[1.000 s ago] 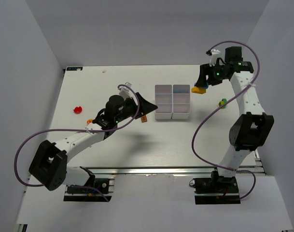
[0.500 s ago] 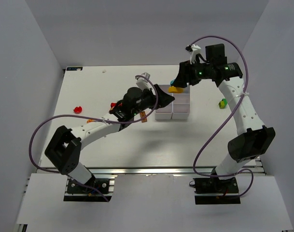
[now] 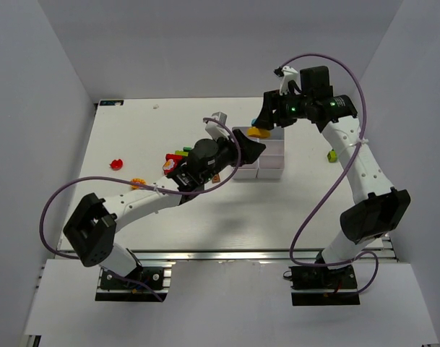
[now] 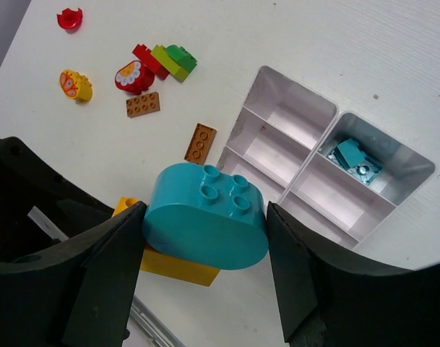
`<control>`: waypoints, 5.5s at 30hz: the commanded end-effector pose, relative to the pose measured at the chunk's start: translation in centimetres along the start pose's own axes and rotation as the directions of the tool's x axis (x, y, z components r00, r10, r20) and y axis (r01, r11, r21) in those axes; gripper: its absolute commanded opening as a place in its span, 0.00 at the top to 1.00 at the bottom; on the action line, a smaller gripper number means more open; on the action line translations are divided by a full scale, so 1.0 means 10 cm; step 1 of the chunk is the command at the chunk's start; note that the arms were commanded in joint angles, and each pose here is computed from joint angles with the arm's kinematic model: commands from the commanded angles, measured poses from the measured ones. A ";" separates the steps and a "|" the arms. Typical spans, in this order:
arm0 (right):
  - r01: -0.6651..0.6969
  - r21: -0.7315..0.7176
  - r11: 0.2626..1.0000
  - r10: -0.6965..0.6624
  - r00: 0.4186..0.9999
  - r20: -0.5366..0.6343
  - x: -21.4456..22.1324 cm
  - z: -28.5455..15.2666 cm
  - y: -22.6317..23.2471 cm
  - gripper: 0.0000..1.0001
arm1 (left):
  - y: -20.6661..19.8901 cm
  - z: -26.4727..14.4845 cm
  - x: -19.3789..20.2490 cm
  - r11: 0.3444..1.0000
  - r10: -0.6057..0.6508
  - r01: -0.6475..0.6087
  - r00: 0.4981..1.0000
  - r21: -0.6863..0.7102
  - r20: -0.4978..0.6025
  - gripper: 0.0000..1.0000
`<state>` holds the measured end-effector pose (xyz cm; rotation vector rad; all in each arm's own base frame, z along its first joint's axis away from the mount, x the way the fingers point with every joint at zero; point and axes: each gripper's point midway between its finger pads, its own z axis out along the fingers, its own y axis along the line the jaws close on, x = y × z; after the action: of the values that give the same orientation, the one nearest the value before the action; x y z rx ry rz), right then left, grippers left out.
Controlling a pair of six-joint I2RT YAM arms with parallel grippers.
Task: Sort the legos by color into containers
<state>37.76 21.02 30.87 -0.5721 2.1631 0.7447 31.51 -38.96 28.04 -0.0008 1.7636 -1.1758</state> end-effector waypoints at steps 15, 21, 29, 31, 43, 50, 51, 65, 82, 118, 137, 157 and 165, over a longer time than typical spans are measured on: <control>-0.029 0.032 0.999 0.028 0.999 0.035 -0.01 -0.05 0.08 0.93 | -0.10 0.20 -0.35 0.999 0.041 -0.037 0.993 -0.035 0.115 0.22; -0.033 0.021 0.999 0.032 0.999 0.038 -0.02 -0.06 0.11 0.93 | -0.04 0.28 -0.29 0.998 0.042 -0.037 0.994 -0.060 0.099 0.32; -0.035 0.019 0.999 0.034 0.999 0.041 -0.02 -0.07 0.11 0.97 | -0.02 0.31 -0.24 0.998 0.036 -0.032 0.996 -0.050 0.086 0.51; -0.034 0.018 0.999 0.034 0.999 0.040 -0.01 -0.07 0.11 0.99 | -0.03 0.31 -0.25 0.998 0.037 -0.033 0.995 -0.049 0.092 0.56; -0.037 0.019 0.999 0.037 0.999 0.040 -0.01 -0.05 0.10 1.00 | -0.05 0.28 -0.29 0.999 0.038 -0.033 0.993 -0.044 0.111 0.70; -0.051 0.032 0.998 0.049 0.997 0.052 -0.09 -0.03 0.04 1.00 | -0.03 0.25 -0.21 0.999 0.020 -0.017 0.996 -0.030 0.089 0.80; -0.054 0.035 0.998 0.052 0.997 0.050 -0.09 -0.02 0.02 1.00 | -0.03 0.25 -0.21 1.000 0.017 -0.014 0.996 -0.028 0.091 0.81; -0.090 0.059 0.994 0.085 0.993 0.081 -0.17 -0.10 -0.17 1.00 | -0.04 0.21 -0.11 1.000 0.006 -0.006 0.998 -0.003 0.065 0.86; -0.101 0.087 0.991 0.091 0.990 0.105 -0.20 -0.15 -0.38 1.00 | -0.07 0.07 -0.13 1.000 0.017 -0.018 0.998 0.003 0.066 0.87; -0.012 0.372 0.928 0.011 1.000 0.004 0.27 0.86 -1.51 0.73 | 0.35 -0.90 -0.32 0.983 0.012 0.017 0.987 -0.181 0.157 0.87; -0.014 0.369 0.929 0.029 0.999 -0.037 0.53 0.90 -1.49 0.29 | 0.36 -0.86 -0.30 0.983 0.015 0.013 0.989 -0.183 0.149 0.87; 0.107 0.373 0.922 -0.151 0.984 0.092 -0.01 0.24 -1.25 0.65 | 0.28 -0.57 -0.30 0.989 -0.005 0.020 0.995 -0.145 0.104 0.88; 0.118 0.362 0.925 -0.176 0.975 0.133 0.07 -0.29 -1.18 0.96 | 0.39 0.14 -0.55 0.983 0.003 0.006 0.999 -0.184 0.048 0.89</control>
<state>44.21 10.87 27.92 -0.4299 2.0292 0.2767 35.47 -34.56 26.90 -0.1677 1.8348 -0.9842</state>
